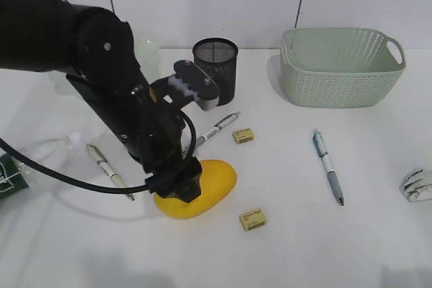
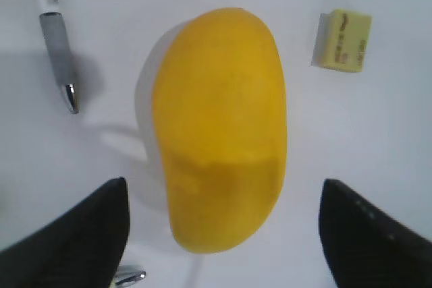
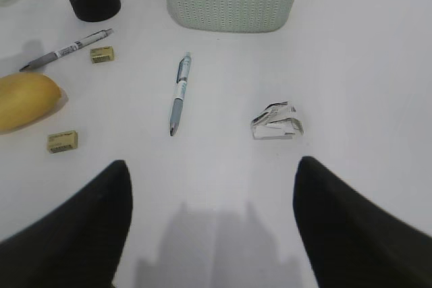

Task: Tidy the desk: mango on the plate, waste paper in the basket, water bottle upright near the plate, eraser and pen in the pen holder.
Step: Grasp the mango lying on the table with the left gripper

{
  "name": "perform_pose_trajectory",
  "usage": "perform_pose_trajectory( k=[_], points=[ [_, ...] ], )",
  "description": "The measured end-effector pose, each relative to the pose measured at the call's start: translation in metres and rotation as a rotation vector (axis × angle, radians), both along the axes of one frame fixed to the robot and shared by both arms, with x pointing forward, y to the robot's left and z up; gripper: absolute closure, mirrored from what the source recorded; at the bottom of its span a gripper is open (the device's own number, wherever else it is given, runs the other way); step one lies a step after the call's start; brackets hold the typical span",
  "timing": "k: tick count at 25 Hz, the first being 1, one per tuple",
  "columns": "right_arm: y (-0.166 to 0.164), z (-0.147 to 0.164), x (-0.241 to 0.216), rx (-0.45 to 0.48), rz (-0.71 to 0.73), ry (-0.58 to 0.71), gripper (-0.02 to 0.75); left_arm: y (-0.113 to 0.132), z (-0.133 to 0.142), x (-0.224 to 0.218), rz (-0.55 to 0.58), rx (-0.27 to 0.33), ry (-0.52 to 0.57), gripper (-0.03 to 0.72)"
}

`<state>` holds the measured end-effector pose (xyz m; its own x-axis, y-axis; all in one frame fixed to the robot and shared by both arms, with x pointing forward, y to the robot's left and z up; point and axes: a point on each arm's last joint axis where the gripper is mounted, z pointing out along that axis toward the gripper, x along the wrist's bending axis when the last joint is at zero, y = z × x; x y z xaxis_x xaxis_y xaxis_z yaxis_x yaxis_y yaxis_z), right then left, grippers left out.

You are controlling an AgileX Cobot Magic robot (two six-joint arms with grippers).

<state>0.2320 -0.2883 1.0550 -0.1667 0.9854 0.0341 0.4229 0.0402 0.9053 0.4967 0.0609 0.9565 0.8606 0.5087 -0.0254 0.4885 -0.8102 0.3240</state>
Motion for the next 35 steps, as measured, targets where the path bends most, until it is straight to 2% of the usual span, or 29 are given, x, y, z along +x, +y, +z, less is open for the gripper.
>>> perform_pose_trajectory(
  k=[6, 11, 18, 31, 35],
  points=[
    [0.000, 0.000, 0.000, 0.000, 0.000, 0.000, 0.153, -0.002, -0.015, 0.002, -0.003, 0.031, 0.039, 0.017],
    [0.000, 0.000, 0.000, 0.000, 0.000, 0.000, 0.153, -0.003, -0.016, 0.004, -0.005, 0.025, 0.023, 0.016],
    [0.000, 0.000, 0.000, 0.000, 0.000, 0.000, 0.153, -0.004, -0.033, 0.008, -0.029, 0.067, 0.017, 0.016],
    [0.000, 0.000, 0.000, 0.000, 0.000, 0.000, 0.153, -0.008, -0.051, 0.015, -0.020, 0.057, -0.011, 0.018],
    [0.000, 0.000, 0.000, 0.000, 0.000, 0.000, 0.153, -0.009, -0.050, 0.016, -0.018, 0.046, -0.027, 0.066]
  ],
)
